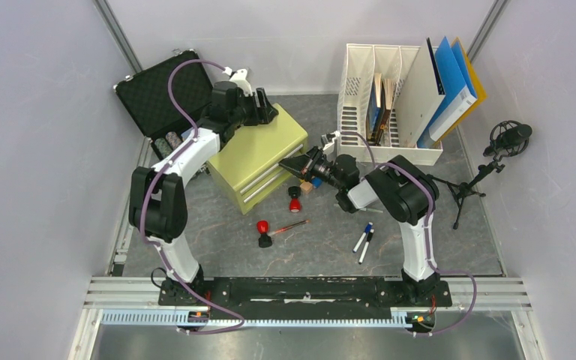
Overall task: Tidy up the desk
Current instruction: Open the drawer in the storage box.
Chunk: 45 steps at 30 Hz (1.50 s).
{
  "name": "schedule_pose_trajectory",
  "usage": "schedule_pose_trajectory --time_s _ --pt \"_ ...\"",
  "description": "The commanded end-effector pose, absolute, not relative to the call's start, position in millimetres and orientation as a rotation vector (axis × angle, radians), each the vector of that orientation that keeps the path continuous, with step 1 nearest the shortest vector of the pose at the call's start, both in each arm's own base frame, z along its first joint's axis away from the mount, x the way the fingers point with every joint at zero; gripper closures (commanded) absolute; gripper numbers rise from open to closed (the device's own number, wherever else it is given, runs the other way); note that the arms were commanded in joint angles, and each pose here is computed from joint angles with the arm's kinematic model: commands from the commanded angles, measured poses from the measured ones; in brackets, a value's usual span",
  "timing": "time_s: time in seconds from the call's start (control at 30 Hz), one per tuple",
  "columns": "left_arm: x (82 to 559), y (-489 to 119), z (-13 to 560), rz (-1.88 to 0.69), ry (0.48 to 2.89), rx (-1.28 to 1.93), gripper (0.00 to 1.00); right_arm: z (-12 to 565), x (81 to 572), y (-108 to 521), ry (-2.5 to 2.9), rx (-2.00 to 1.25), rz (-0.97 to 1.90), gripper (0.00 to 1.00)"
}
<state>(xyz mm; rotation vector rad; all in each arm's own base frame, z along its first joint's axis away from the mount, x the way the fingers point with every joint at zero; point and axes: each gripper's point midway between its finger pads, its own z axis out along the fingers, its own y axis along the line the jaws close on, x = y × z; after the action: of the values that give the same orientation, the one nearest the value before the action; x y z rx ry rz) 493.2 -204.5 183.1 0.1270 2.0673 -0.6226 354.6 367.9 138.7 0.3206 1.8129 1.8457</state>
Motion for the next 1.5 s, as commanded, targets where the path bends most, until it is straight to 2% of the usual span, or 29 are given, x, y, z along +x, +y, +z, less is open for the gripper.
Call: schedule_pose_trajectory --time_s 0.0,0.8,1.47 --pt "368 -169 0 -0.377 2.817 0.106 0.37 216 329 367 1.555 0.067 1.941 1.0" --pt "374 -162 0 -0.356 2.818 0.088 0.36 211 304 358 1.613 0.005 1.888 1.0" --pt "377 -164 12 -0.38 2.791 0.119 0.34 194 261 335 1.674 -0.143 1.8 1.0"
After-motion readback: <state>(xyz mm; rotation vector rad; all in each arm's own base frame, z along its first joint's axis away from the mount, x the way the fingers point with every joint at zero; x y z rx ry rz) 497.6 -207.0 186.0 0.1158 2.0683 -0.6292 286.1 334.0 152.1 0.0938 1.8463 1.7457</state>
